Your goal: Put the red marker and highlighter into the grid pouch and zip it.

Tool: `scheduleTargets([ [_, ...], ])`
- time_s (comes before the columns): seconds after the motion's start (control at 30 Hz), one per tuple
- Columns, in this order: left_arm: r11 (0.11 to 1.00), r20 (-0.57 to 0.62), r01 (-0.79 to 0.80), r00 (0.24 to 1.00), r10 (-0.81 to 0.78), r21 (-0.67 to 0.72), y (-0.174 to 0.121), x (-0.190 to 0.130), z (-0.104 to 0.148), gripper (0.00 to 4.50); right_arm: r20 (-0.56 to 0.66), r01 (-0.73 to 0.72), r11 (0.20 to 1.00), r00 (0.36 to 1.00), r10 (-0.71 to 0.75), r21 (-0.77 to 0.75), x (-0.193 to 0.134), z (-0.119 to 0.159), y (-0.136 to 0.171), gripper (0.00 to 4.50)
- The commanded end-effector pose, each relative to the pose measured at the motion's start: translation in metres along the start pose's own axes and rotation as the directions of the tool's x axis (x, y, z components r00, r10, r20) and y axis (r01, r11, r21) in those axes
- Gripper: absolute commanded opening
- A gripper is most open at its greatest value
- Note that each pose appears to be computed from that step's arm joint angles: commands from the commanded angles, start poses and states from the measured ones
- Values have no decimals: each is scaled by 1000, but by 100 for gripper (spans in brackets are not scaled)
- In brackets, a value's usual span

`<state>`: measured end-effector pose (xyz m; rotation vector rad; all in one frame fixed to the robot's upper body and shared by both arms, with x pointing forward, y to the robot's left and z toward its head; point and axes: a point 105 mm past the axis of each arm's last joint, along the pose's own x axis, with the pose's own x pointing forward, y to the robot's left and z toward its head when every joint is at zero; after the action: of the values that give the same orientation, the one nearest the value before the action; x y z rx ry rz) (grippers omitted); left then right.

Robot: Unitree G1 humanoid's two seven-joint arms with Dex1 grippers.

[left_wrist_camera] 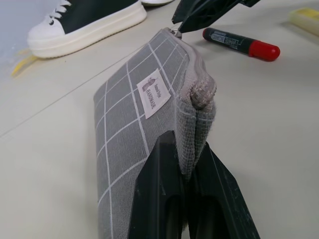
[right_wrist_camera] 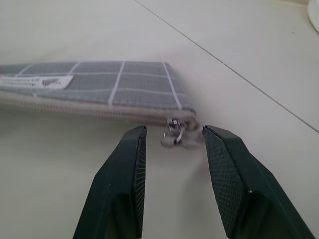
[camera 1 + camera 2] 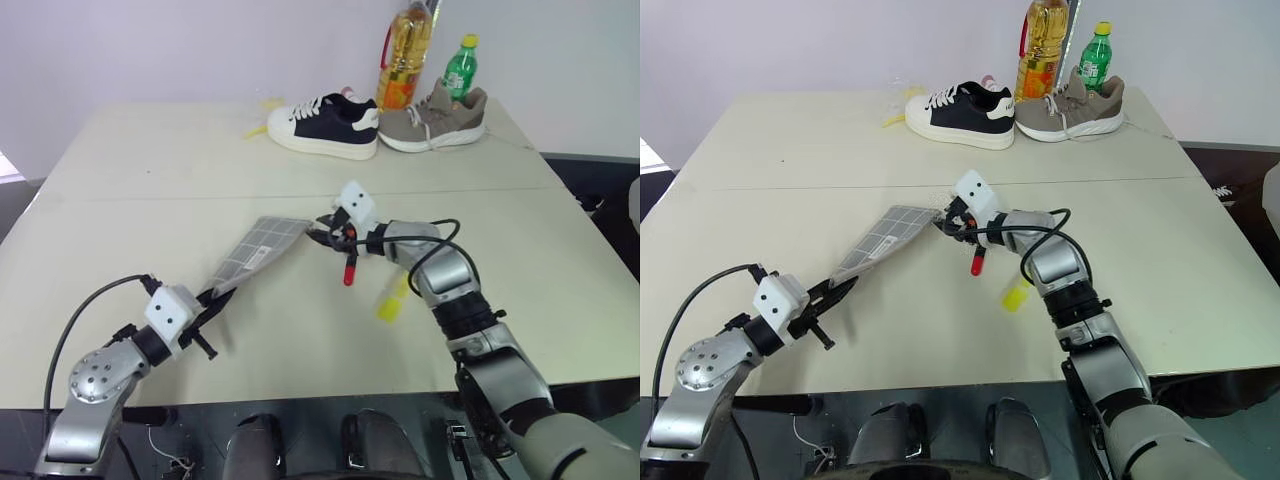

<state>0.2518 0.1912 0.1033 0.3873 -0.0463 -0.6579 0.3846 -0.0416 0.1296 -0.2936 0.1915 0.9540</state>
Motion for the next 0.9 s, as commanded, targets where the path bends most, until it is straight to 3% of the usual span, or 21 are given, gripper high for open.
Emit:
scheduleTargets([
  [0.03, 999, 43, -3, 999, 1, 37, 2, 1, 14, 0, 34, 3, 1000, 999, -2, -21, 2, 6, 2, 183],
  [0.37, 999, 49, 8, 999, -10, 33, -2, 2, 18, 0, 46, 47, 999, 998, -47, 10, 13, 2, -2, 183],
  [0.47, 999, 49, 7, 999, -9, 32, -2, 3, 19, 0, 59, 41, 999, 997, -42, 26, 13, 3, -1, 103],
  [0.53, 999, 48, 8, 999, -10, 31, -3, 3, 19, 0, 64, 39, 999, 997, -40, 21, 13, 5, 0, 7],
  [0.9, 1000, 49, -4, 999, 3, 26, -1, 7, 21, 0, 76, 27, 998, 997, -22, -60, 8, 16, 8, 2],
])
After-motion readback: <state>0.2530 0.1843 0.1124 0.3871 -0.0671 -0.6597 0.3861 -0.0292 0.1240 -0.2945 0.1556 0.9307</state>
